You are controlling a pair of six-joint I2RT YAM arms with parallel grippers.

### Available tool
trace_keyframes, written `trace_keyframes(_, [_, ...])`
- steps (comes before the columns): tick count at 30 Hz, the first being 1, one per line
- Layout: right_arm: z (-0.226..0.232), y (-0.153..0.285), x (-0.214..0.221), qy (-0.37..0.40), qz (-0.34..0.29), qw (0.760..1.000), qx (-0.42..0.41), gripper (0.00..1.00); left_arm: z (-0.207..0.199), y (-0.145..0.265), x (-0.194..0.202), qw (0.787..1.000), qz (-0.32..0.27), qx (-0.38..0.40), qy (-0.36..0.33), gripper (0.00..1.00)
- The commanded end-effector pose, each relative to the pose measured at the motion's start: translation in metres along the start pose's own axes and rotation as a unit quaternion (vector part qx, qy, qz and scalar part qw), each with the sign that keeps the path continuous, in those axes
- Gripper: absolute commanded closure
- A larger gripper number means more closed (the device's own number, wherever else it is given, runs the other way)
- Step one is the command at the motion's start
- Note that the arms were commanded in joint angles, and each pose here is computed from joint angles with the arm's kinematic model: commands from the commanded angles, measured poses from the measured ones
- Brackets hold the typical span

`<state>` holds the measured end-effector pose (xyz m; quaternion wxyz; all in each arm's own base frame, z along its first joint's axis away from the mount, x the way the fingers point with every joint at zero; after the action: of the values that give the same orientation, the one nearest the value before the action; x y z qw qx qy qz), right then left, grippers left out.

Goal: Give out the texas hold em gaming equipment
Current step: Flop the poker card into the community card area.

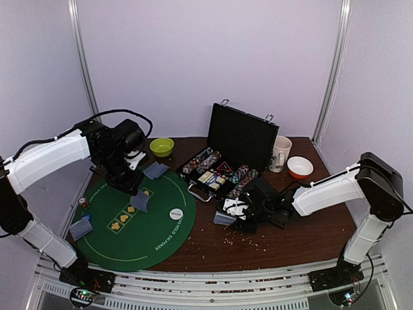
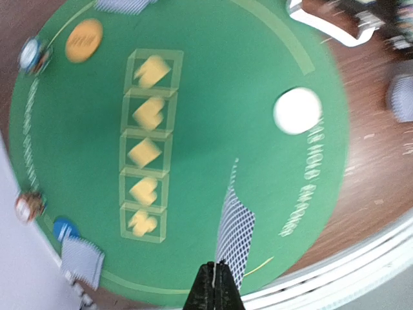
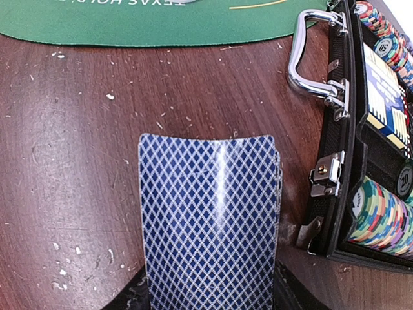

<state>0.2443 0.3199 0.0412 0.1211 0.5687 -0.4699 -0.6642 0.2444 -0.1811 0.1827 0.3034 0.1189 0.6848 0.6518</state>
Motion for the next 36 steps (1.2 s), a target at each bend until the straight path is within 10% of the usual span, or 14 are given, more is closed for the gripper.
trace_keyframes(1, [-0.001, 0.003, -0.010, -0.001, -0.009, 1.000, -0.002, 0.47, 0.041, -0.020, 0.058, 0.984, 0.125, -0.122, 0.016, 1.00])
trace_keyframes(8, [-0.001, 0.005, -0.007, -0.004, -0.009, 1.000, -0.001, 0.47, 0.088, -0.048, 0.077, 0.937, 0.208, -0.281, -0.012, 1.00])
trace_keyframes(22, [0.003, -0.003, -0.004, -0.008, -0.002, 1.000, -0.017, 0.47, 0.063, -0.103, 0.111, 0.881, 0.314, -0.341, -0.101, 1.00])
trace_keyframes(36, [0.000, -0.004, -0.002, -0.008, 0.003, 1.000, -0.014, 0.47, 0.029, -0.144, 0.137, 0.914, 0.317, -0.228, -0.113, 1.00])
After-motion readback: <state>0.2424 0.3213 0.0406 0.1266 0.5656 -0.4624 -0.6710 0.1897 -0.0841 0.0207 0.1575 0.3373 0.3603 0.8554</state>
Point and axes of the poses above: each gripper's point midway between its finger pads, its own y axis back along the fingers, its own z axis along the line the jaws close on, x = y × z, the point moved 1 cm from there along y, back along the fingers, and after that the axes turned 14 degrees about -y, right-handed, at the moved point
